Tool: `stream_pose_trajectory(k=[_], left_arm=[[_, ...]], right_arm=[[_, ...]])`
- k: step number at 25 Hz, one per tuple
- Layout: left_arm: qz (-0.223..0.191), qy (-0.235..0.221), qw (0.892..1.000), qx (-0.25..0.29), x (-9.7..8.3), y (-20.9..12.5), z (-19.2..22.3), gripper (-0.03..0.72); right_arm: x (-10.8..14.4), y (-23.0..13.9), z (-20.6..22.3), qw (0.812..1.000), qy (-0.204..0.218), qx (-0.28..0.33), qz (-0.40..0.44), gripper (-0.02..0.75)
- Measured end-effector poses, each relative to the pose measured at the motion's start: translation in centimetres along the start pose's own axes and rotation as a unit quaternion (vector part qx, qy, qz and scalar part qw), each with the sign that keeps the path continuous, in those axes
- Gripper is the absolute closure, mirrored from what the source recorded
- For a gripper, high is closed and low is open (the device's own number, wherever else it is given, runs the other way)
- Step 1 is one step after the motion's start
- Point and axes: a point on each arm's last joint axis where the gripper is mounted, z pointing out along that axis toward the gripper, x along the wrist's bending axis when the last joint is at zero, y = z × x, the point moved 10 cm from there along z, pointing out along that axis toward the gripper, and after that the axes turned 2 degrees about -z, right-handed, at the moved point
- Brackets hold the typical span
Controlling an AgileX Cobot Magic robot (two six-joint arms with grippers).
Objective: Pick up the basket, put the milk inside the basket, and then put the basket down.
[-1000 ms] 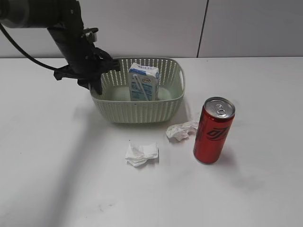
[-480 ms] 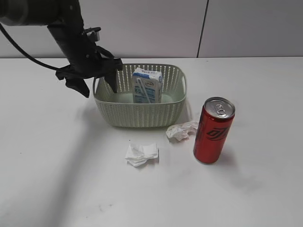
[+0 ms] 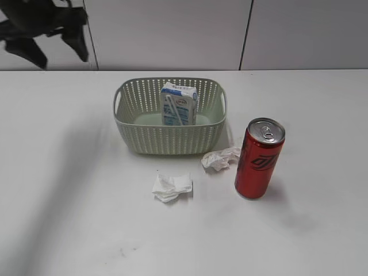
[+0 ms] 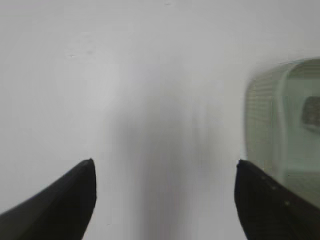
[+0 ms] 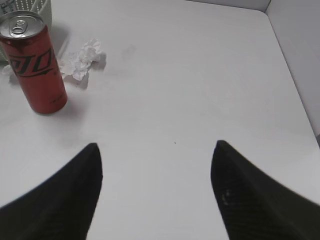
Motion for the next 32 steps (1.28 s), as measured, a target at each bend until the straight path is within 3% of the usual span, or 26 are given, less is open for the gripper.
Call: stream_pose_trajectory(k=[3,6,15,25,32], left_arm=[[0.01,0.04,0.999,-0.011,3.6,0.1,-2.0,0.036],[0.004,0.049,0.999,-0.023,4.9,-0.9,-4.3,0.045],[0.037,0.042,0.998,-0.023,4.8,-9.0,-8.7,0.081],[0.039,0.048,0.998,0.008,6.1,-19.8,-8.8,0.099],[0.043,0.047,0.998,-0.026,6.6,-24.3,-8.9,0.099]], right_arm=[[0.0,0.0,0.0,1.0,0.0,0.0,0.0,0.201],[0.0,0.0,0.0,1.0,0.0,0.0,0.0,0.201],[0.0,0.0,0.0,1.0,0.0,0.0,0.0,0.201],[0.0,0.0,0.0,1.0,0.0,0.0,0.0,0.201],[0.0,0.0,0.0,1.0,0.0,0.0,0.0,0.201]])
